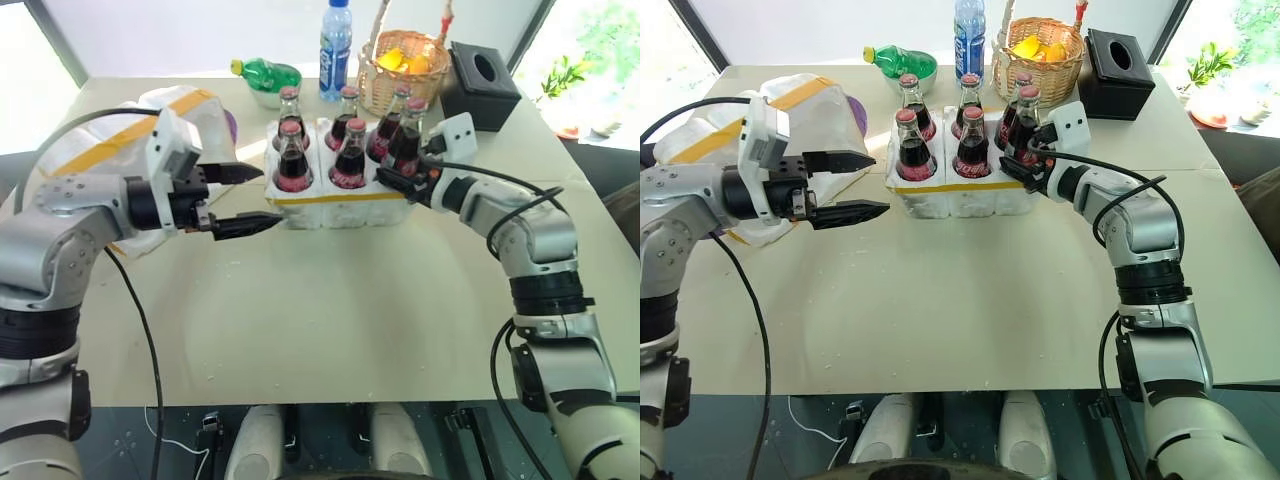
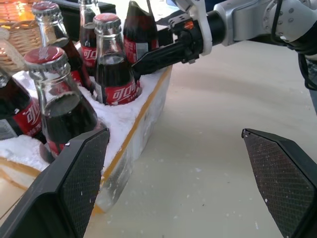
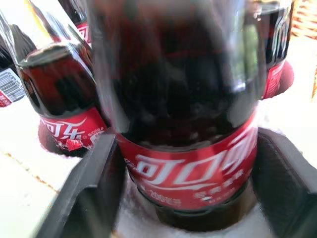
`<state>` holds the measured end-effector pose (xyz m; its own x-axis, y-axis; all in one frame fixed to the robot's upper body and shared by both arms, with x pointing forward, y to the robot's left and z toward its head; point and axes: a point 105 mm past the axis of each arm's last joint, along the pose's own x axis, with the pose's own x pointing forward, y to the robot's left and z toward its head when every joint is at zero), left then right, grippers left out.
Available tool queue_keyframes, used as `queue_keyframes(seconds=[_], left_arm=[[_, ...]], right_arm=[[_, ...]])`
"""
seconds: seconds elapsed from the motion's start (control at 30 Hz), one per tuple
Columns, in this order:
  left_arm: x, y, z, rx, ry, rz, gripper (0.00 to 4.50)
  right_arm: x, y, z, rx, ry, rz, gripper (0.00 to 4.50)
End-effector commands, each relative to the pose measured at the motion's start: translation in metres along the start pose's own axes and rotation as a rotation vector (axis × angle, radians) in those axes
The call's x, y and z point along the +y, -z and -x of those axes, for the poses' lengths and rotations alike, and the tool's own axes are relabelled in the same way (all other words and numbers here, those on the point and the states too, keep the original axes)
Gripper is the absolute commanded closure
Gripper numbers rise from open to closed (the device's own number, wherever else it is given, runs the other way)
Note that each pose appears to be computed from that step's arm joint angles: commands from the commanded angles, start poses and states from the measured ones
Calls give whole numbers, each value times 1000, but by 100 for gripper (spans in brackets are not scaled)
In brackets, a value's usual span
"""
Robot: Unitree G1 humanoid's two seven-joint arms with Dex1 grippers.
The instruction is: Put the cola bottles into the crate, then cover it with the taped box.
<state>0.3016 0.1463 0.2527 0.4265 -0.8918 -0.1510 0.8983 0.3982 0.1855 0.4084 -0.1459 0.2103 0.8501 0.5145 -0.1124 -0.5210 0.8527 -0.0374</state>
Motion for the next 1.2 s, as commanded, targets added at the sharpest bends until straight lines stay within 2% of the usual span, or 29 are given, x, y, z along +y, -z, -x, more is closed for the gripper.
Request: queue_keyframes(seconds=[0.03,0.23,0.33,0.43,0.5,0.6,0.7,0.83,1.03,1.2], left_arm=[[3,-11,14,-14,-47,-43,0],[5,-22,58,37,-123,-31,0],[3,-35,100,98,-165,-16,0],[7,-47,142,171,-252,1,0],[12,-37,173,310,-305,-1,0],[23,-11,218,545,-366,11,0],[35,8,245,678,-401,17,0],[58,24,251,746,-425,-14,0],[94,43,240,848,-436,-27,0],[109,65,224,888,-426,-7,0]], right_arm=[[-5,-32,11,-89,10,45,6],[-12,-95,62,-154,-95,182,6],[-16,-117,93,-141,-168,236,6],[-29,-130,111,-132,-166,241,6],[-30,-134,117,-124,-190,249,6],[-16,-134,121,-107,-305,288,6],[4,-128,126,-91,-453,303,6],[31,-118,138,-70,-627,304,6],[35,-110,139,-61,-615,296,6],[34,-108,143,-62,-574,278,6]])
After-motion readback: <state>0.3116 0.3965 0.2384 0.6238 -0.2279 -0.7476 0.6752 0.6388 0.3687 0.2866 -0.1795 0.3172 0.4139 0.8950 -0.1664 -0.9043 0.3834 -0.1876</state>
